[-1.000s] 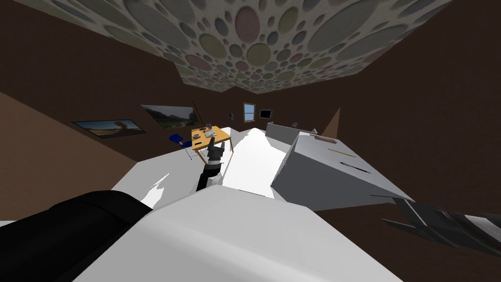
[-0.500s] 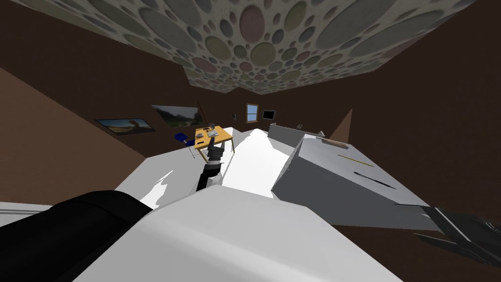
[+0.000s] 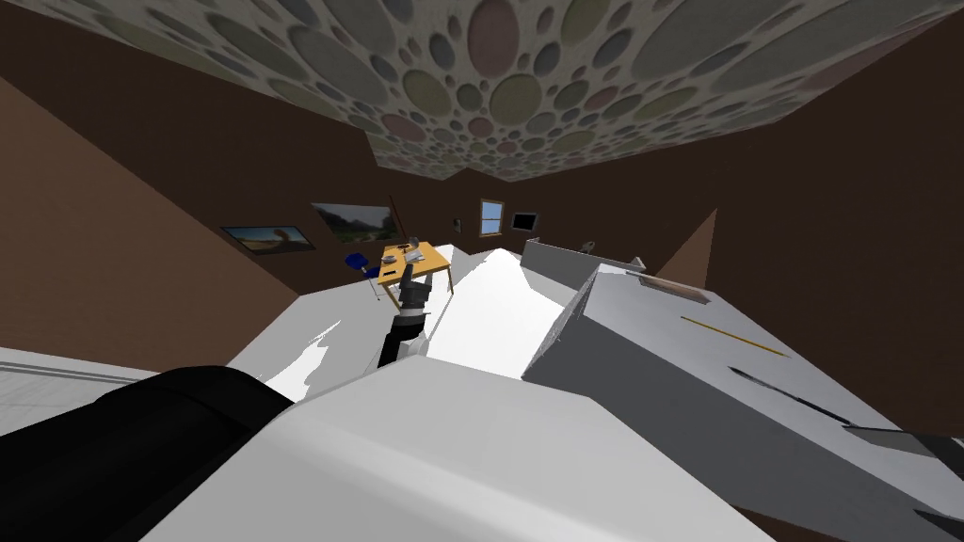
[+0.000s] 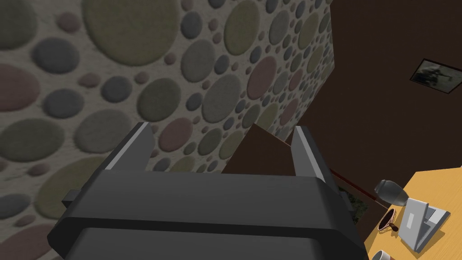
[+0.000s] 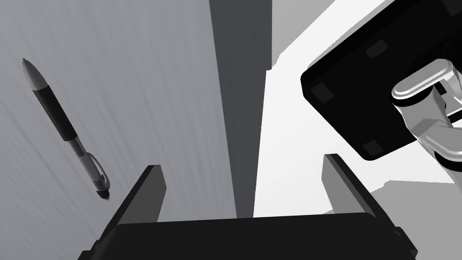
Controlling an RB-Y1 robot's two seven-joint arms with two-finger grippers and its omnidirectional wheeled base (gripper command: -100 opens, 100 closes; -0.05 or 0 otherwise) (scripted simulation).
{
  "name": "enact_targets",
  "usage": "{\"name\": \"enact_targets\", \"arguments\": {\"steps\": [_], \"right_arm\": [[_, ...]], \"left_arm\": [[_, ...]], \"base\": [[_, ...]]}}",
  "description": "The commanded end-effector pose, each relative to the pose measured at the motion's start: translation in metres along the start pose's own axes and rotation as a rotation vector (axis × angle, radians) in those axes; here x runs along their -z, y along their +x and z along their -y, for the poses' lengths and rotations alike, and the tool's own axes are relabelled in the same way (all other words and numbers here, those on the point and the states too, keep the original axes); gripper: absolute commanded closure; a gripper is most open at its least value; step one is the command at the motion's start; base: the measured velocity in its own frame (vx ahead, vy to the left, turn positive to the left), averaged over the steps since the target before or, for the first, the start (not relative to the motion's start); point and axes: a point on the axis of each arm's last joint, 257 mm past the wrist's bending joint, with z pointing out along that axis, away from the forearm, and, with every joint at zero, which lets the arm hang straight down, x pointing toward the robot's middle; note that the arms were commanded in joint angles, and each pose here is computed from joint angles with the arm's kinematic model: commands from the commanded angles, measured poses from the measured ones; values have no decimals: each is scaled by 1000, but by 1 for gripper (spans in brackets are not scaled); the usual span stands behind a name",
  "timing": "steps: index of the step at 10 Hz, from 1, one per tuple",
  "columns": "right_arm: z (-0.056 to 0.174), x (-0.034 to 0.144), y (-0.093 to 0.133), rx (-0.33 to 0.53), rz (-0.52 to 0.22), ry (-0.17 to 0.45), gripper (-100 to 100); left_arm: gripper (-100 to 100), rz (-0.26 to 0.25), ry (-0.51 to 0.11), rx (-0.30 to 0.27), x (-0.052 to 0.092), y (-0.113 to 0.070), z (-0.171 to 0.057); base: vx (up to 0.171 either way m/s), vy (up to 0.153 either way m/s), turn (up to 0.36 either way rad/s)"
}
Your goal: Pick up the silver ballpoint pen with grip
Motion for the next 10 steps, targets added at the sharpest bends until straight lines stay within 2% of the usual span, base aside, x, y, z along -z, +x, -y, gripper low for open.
{"name": "enact_targets", "arguments": {"steps": [1,2,3,4,6,7,10], "right_arm": [[-1,2,2,-2,-7,-1,-100],[-4,10,17,-21,-45,-6,-100],[-4,10,17,-21,-45,-6,-100],[-7,15,29,-37,-75,-13,-100],[-7,15,29,-37,-75,-13,-100],[-16,19,46,-62,-111,-30,-100],[-16,18,46,-61,-111,-29,-100]], "left_arm": [[0,0,0,0,0,0,0],[0,0,0,0,0,0,0],[0,0,0,0,0,0,0],[0,0,0,0,0,0,0],[0,0,0,0,0,0,0],[0,0,0,0,0,0,0],[0,0,0,0,0,0,0]], "base": [[62,-33,-51],[96,-48,109],[94,-67,116],[124,-89,141],[82,-70,38],[94,-103,160],[69,-63,34]]}}
